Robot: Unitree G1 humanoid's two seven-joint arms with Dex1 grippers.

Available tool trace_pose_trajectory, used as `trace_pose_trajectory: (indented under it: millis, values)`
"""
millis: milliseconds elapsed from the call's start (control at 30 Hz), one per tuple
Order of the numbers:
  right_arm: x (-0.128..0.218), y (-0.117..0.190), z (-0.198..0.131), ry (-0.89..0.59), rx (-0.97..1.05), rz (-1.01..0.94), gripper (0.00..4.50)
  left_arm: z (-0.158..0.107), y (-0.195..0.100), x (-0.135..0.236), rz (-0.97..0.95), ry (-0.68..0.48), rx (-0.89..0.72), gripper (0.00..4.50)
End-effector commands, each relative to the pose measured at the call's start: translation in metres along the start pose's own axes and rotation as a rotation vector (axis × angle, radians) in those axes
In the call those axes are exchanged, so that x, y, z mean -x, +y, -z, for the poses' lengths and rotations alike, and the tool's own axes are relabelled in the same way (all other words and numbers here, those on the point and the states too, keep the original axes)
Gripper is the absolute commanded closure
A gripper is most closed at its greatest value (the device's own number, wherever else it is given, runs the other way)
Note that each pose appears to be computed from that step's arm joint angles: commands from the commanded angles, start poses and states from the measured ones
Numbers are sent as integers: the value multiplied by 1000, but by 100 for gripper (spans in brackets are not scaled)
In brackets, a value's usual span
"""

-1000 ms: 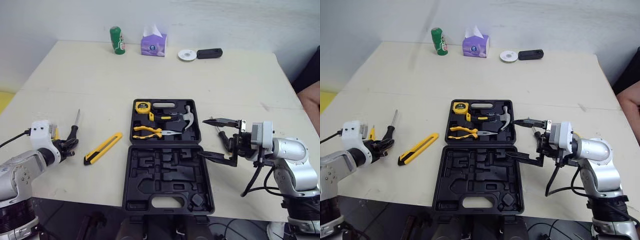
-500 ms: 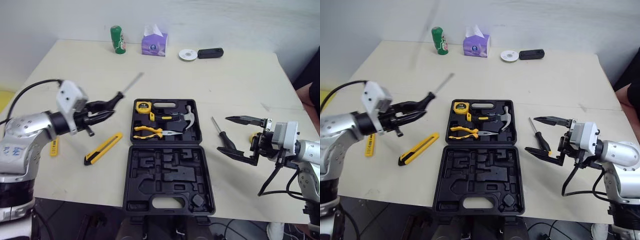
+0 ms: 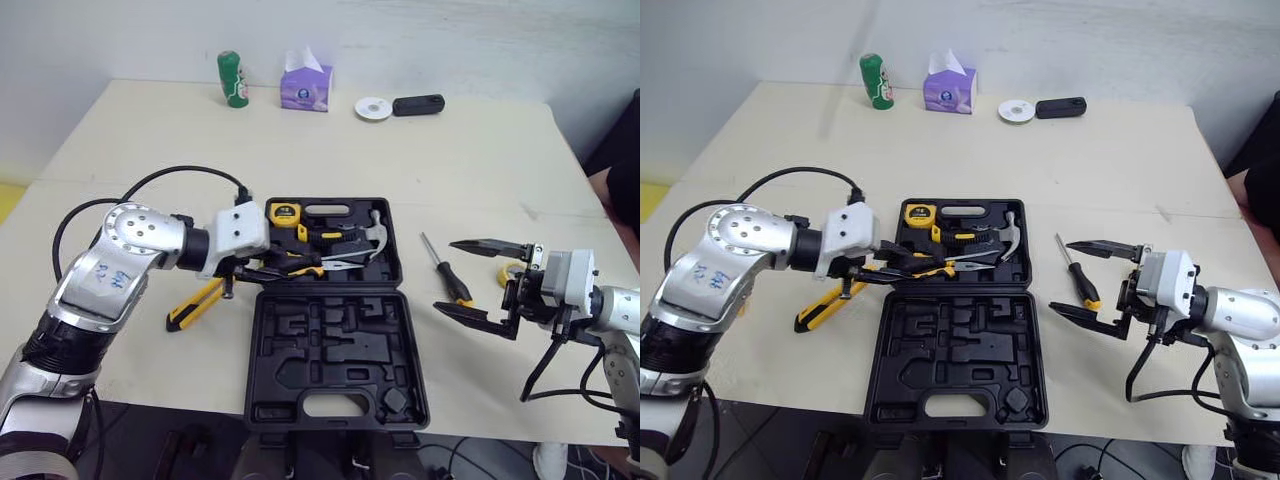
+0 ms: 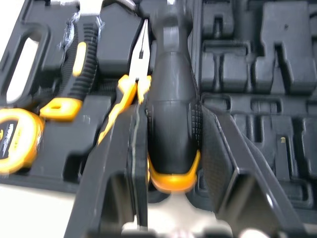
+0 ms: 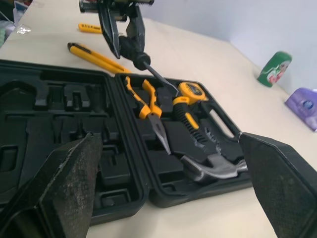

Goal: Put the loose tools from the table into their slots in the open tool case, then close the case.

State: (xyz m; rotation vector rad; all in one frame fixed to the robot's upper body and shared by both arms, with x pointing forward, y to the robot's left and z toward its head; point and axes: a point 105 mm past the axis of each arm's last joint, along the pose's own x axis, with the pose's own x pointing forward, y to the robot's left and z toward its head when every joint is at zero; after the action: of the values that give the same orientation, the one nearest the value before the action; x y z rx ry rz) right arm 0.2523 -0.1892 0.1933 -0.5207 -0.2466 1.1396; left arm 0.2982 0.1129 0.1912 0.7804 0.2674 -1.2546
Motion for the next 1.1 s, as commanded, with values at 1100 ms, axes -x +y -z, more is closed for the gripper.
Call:
trace_pose_trajectory:
  millis: [1100]
  values:
    - [-22, 20, 5, -7, -18, -63, 0, 13, -23, -33, 62, 254, -113, 345]
